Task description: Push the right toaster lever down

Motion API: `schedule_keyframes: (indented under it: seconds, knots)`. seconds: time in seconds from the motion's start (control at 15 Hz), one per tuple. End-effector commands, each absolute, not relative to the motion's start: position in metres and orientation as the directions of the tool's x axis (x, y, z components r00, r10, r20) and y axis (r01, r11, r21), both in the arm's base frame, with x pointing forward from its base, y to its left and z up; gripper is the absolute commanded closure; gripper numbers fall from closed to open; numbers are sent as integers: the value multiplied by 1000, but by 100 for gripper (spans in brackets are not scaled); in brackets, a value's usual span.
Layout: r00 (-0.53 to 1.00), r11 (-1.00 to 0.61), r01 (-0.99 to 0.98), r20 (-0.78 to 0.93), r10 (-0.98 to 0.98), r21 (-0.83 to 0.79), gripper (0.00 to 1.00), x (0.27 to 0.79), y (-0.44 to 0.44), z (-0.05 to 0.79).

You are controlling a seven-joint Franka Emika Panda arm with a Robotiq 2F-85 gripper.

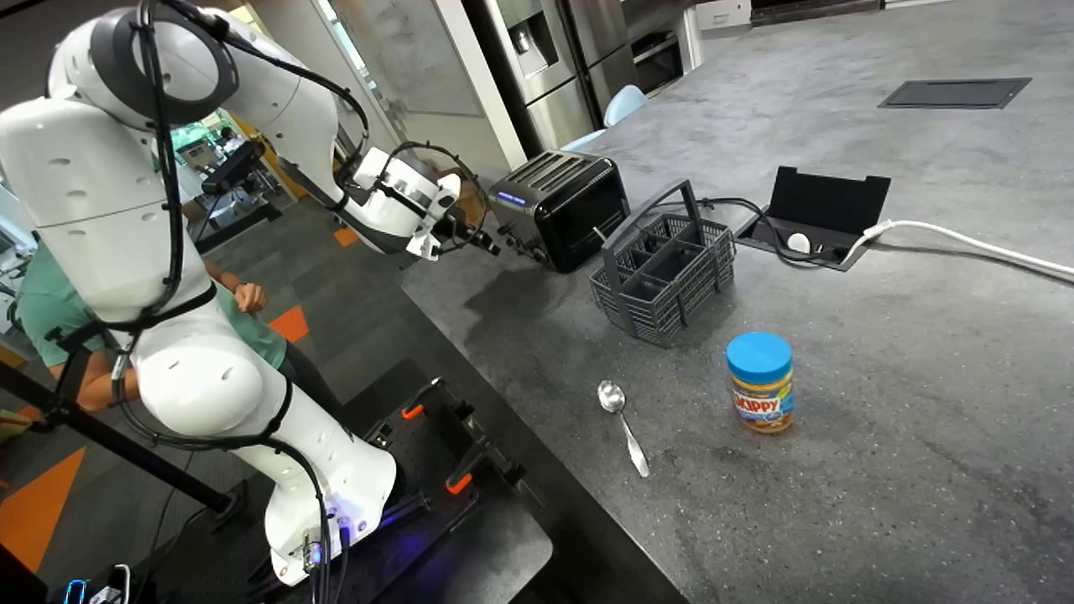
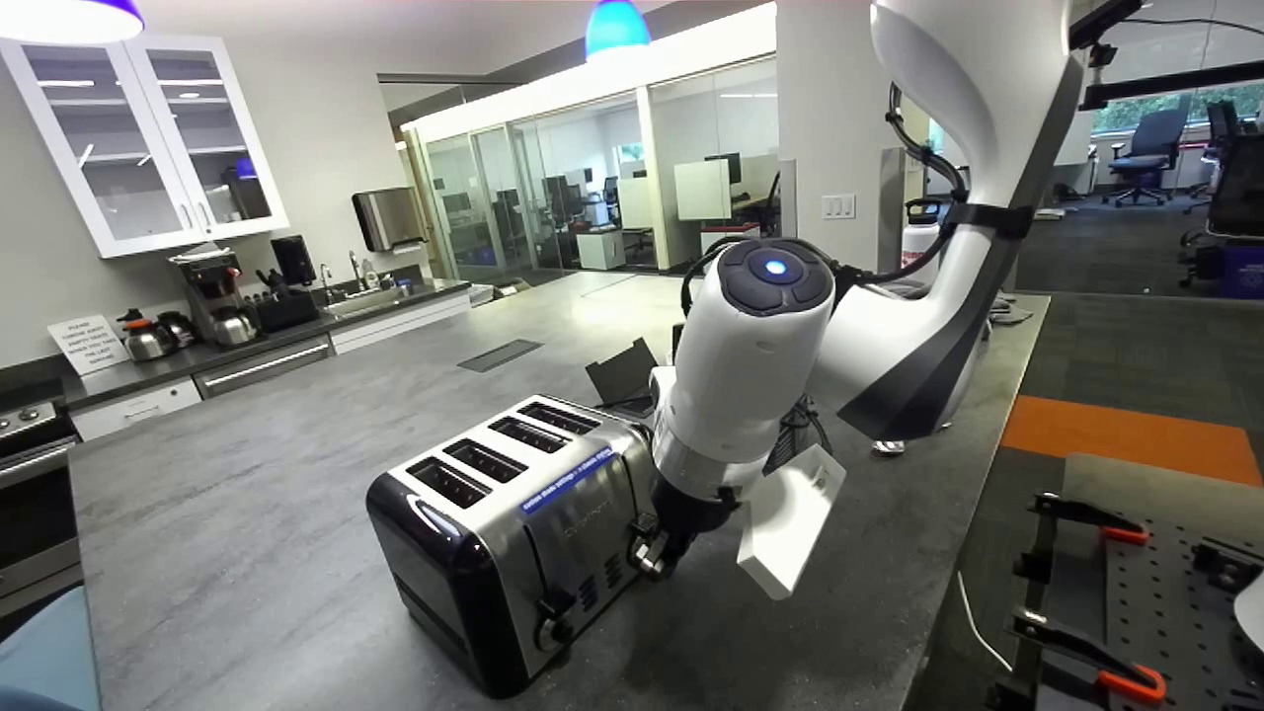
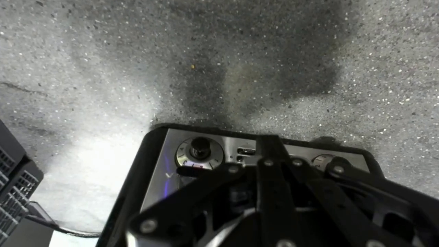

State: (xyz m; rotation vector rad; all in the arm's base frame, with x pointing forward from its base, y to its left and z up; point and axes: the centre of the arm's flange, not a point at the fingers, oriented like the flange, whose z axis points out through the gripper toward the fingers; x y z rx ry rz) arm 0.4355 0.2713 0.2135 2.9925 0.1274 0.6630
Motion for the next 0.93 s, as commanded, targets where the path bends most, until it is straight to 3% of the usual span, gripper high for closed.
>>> schedule_keyframes:
  seconds: [0.0, 0.87]
  knots:
    - [885, -991, 115, 446, 132, 65, 100, 442, 262, 204]
    - [856, -996, 79, 510, 82, 29, 100, 445, 265, 179]
